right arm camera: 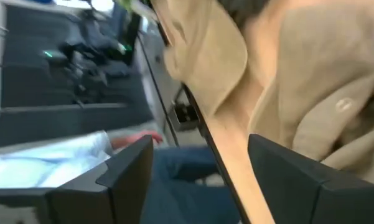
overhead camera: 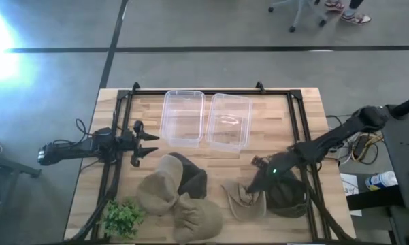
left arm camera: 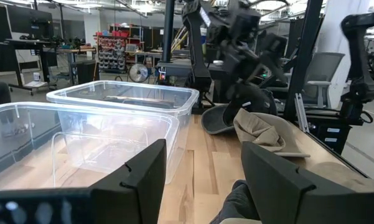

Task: Pick & Place hat
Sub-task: Put the bottom brown cap into the right transparent bin

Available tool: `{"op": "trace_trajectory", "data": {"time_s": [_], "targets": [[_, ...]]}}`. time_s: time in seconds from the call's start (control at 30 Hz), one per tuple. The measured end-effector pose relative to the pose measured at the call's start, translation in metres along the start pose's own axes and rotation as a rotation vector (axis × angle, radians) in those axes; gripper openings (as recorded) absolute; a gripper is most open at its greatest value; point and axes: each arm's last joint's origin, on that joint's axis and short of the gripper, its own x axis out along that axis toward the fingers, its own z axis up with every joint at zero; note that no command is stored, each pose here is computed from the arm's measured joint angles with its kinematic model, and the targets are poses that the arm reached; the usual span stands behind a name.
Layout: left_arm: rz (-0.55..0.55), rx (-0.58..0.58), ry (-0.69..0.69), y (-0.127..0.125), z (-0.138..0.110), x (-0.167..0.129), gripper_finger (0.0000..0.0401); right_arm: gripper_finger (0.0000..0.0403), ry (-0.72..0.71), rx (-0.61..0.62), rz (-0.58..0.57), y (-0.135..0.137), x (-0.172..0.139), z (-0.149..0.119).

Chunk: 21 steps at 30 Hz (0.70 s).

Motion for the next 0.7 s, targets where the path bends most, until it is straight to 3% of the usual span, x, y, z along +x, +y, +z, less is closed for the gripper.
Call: {"op": "trace_trajectory", "data": {"time_s": [0.23,0.7], "targets": [[0.000,0.000,-0.001,0.000,0.000,0.000,0.0202,0.0281,0.114,0.074,-0.032,0.013,0.049,-0.012],[0.000,0.000,0.001,0.000,0.000,0.000,0.0202,0.0258,0.162,0.146,-0.009,0.014,0.133,-0.010]]}}
